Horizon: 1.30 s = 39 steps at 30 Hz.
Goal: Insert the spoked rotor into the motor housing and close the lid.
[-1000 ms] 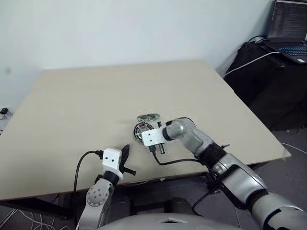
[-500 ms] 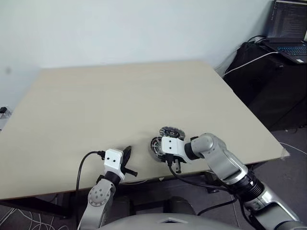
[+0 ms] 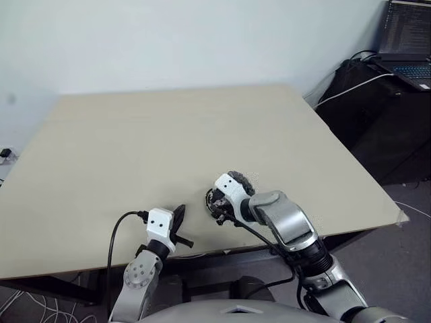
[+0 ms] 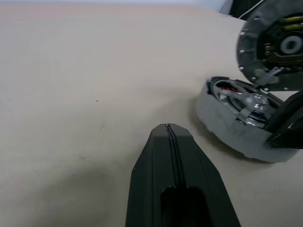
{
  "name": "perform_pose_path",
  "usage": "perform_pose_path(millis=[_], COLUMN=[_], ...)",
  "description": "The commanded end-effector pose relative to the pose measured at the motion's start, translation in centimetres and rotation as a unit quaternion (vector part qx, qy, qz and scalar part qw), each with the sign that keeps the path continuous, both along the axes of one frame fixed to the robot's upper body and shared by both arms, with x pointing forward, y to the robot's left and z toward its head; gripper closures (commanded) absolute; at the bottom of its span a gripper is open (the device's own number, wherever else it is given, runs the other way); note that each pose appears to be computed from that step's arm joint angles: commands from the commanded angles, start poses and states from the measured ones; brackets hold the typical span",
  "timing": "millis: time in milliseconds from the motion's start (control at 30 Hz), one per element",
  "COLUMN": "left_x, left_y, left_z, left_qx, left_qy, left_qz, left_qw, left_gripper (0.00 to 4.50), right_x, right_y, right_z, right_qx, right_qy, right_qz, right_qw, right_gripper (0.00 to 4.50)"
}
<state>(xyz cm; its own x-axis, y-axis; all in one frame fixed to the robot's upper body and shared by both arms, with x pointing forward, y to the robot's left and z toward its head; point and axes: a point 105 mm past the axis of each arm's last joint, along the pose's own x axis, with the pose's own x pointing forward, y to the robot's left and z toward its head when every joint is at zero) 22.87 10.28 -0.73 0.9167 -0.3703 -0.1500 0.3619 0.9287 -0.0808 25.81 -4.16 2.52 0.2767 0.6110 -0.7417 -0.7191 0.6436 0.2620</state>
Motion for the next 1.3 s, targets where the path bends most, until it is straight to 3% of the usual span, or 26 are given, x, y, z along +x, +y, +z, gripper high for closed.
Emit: perform_pose_path(millis=[33,200,533,667,867,1067,1267,1300], left_x=[0.3,0.4,0.5,0.5,0.5,0.6,0.2,0.0], left_y=[-0.1,-0.1,-0.2,-0.1,-0.1,0.0,0.8,1.0], left_z=[0.7,0.8,0.9,0.9,1.0,1.0,0.7,0.6], left_qx=[-0.004,-0.006,-0.006,-0.006,-0.007,-0.006,0.004,0.007], left_qy=[-0.016,-0.018,-0.019,-0.02,-0.022,-0.022,-0.015,-0.012], left_qz=[0.004,0.004,0.003,0.005,0.006,0.002,0.0,0.001], left_qw=[1.0,1.0,1.0,1.0,1.0,1.0,1.0,1.0], left_gripper=[4.5,4.5,4.5,4.5,4.5,4.5,4.5,4.5], right_x=[-0.8,0.1,2.9,2.9,3.2,3.5,3.5,3.4], right_y=[0.8,2.1,3.2,4.4,7.1,9.3,9.6,9.7], right_z=[0.7,1.2,-0.5,-0.8,1.2,5.0,7.0,7.5], right_qx=[0.034,0.047,0.044,0.067,0.157,0.282,0.343,0.356], right_qy=[0.053,0.064,0.062,0.076,0.093,0.1,0.108,0.11], right_qz=[-0.029,-0.071,-0.14,-0.146,-0.155,-0.141,-0.136,-0.132], right_qw=[0.998,0.994,0.987,0.984,0.971,0.944,0.923,0.919], right_gripper=[4.41,4.41,4.41,3.1,1.24,1.24,1.24,1.42])
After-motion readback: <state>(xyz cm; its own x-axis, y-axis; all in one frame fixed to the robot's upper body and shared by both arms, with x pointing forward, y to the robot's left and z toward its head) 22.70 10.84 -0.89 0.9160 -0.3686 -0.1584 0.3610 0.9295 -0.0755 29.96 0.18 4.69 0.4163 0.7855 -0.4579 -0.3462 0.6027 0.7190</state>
